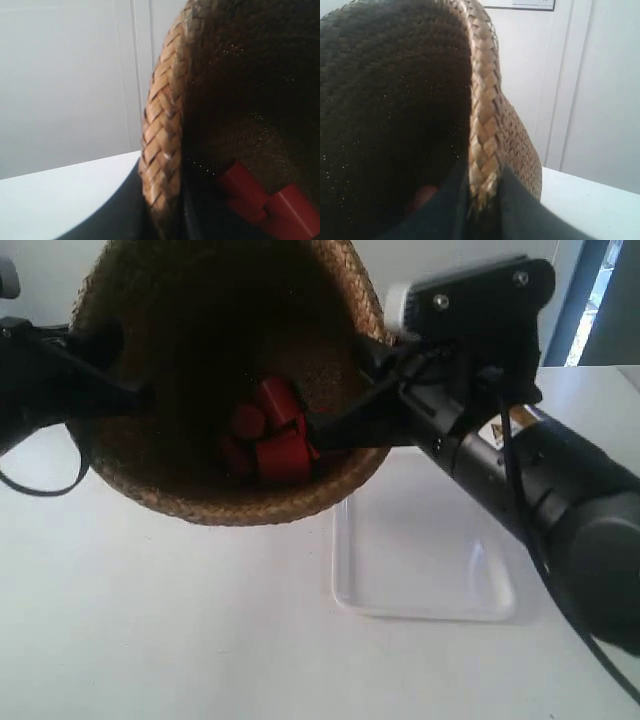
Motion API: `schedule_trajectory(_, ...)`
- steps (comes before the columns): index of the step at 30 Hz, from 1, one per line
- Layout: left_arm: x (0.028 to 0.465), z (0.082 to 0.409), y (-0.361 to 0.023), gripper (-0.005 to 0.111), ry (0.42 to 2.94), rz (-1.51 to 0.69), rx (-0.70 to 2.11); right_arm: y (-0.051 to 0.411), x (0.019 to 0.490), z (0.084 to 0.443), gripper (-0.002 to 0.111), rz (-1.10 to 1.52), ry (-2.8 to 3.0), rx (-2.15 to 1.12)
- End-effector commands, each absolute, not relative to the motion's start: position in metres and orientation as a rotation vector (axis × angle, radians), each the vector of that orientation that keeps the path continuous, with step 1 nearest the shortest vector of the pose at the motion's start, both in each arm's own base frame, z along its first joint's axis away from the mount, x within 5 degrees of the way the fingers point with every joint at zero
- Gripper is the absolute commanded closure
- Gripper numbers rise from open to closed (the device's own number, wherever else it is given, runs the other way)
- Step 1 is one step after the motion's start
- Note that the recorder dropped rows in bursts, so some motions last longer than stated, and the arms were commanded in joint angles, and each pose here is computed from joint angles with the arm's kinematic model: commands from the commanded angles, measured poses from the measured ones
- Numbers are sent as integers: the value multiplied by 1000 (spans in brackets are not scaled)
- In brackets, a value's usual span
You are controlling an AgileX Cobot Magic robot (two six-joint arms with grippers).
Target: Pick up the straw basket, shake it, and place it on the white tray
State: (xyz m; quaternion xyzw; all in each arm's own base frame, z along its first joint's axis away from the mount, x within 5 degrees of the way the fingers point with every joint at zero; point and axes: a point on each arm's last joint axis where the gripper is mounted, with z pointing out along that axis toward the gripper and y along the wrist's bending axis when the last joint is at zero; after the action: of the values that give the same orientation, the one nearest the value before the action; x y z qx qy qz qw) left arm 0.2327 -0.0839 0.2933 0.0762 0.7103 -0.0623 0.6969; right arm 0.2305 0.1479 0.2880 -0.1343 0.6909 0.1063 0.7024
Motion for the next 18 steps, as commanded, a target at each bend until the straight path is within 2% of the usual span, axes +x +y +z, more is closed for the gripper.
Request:
schedule_trajectory(1,216,285,-79,107,1504,-88,254,140,212,290,108,163,1354,-323)
schedule_trajectory(10,186,276,-74,107,1298,-76,362,126,188,266,108,96,1244,-324)
schedule_trajectory(18,185,268,-81,107,1359,-131,434,128,184,257,108,128,1276,-378)
